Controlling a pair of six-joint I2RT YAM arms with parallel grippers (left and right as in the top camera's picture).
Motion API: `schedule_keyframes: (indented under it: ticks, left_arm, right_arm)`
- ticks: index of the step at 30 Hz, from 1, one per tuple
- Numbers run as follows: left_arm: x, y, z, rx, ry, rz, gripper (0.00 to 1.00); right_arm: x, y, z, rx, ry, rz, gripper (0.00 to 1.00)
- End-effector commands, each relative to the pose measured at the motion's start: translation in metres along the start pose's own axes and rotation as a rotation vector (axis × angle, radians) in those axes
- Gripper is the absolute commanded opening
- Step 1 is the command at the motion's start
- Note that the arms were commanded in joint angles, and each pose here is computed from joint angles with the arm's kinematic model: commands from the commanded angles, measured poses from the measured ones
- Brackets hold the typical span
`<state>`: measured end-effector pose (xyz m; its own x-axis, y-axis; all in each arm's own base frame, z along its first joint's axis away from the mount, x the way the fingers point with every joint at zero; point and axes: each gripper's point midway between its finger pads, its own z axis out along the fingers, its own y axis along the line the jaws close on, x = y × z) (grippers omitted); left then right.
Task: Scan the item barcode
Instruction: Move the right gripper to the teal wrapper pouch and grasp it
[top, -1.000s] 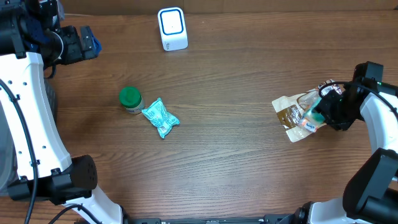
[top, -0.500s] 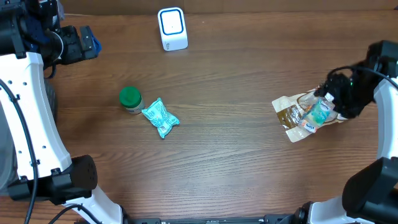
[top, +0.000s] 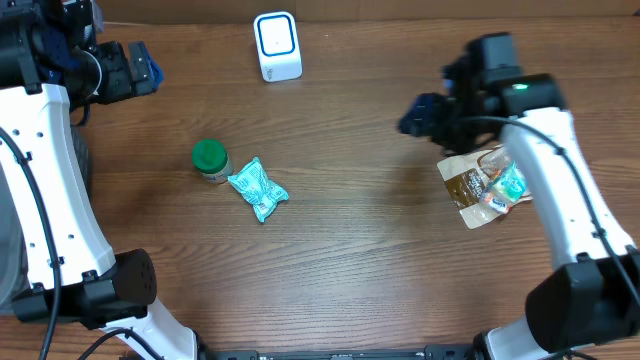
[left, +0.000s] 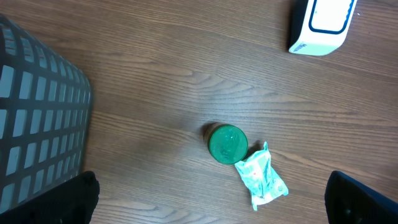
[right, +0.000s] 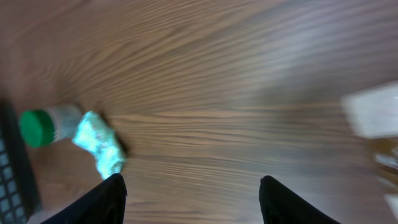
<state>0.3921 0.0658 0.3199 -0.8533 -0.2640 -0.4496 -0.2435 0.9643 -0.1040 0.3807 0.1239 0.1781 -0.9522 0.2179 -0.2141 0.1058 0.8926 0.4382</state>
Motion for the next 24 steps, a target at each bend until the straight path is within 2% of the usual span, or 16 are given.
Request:
schedule_keyframes:
  ticks: [1,7,18,21,24]
  left_arm:
    - [0.0,-0.002,-0.001,-0.003,-0.005,0.025,1.0]
    - [0.0,-0.002,-0.001,-0.003,-0.004,0.025,1.0]
    - [0.0,-0.002,-0.001,-0.003,-0.005,0.025,1.0]
    - [0.0,-0.002,-0.001,-0.003,-0.004,0.025,0.99]
    - [0.0,-0.002,-0.001,-0.003,-0.004,0.025,1.0]
  right_arm:
    - [0.012,0.04,0.022,-0.048,0.03,-0.042,0.66]
    - [0.035,0.09,0.069,-0.094,0.077,-0.113,0.66]
    - [0.086,0.142,0.147,-0.173,0.198,-0.216,0.66]
    - [0.099,0.151,0.164,-0.186,0.212,-0.302,0.56]
    - [0.112,0.164,0.175,-0.215,0.208,-0.412,0.35]
